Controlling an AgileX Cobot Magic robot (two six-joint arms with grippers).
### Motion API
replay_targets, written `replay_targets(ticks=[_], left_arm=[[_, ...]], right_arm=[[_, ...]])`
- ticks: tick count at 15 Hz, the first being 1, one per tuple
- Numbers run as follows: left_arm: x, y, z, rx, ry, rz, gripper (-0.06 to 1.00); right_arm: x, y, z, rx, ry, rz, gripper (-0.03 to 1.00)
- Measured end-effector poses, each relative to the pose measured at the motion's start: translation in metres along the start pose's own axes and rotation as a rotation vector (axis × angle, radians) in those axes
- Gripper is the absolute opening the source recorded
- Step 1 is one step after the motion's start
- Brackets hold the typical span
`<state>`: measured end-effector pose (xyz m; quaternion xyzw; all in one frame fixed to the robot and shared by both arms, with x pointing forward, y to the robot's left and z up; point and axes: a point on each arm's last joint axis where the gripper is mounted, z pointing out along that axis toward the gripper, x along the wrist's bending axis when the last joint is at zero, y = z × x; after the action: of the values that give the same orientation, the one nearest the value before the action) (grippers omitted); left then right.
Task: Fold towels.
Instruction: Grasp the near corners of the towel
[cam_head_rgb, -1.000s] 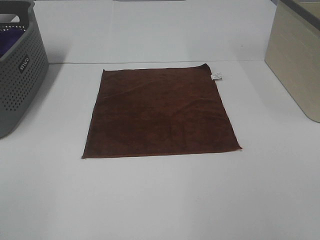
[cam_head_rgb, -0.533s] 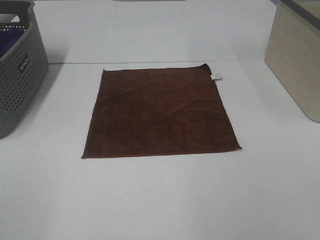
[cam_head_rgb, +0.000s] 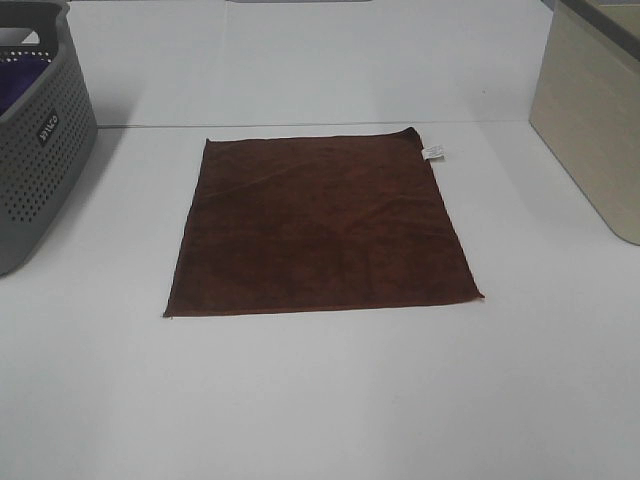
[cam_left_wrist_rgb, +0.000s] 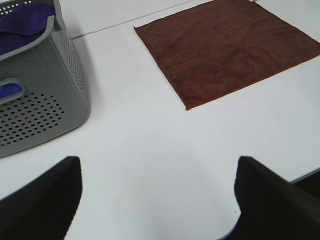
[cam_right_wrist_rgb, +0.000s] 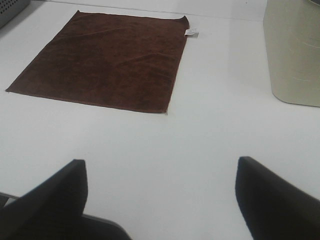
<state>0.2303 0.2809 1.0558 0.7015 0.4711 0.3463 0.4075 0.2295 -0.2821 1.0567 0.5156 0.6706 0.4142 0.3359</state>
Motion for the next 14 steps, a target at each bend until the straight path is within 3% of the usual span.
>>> replay_targets(ticks=[4, 8, 11, 14], left_arm=[[0.002, 0.006, 0.002, -0.013, 0.007, -0.004, 0.8], [0.017, 0.036, 0.017, -0.141, 0.073, -0.027, 0.8], [0.031, 0.053, 0.043, -0.189, 0.124, -0.055, 0.8], [0.046, 0.067, 0.076, -0.206, 0.165, -0.098, 0.8]], right_arm=[[0.0, 0.0, 0.0, -0.002, 0.003, 0.002, 0.77], [-0.007, 0.022, 0.015, -0.047, -0.02, 0.04, 0.76], [-0.019, 0.049, 0.046, -0.066, -0.051, 0.069, 0.75], [-0.03, 0.063, 0.086, 0.008, -0.069, 0.098, 0.75]])
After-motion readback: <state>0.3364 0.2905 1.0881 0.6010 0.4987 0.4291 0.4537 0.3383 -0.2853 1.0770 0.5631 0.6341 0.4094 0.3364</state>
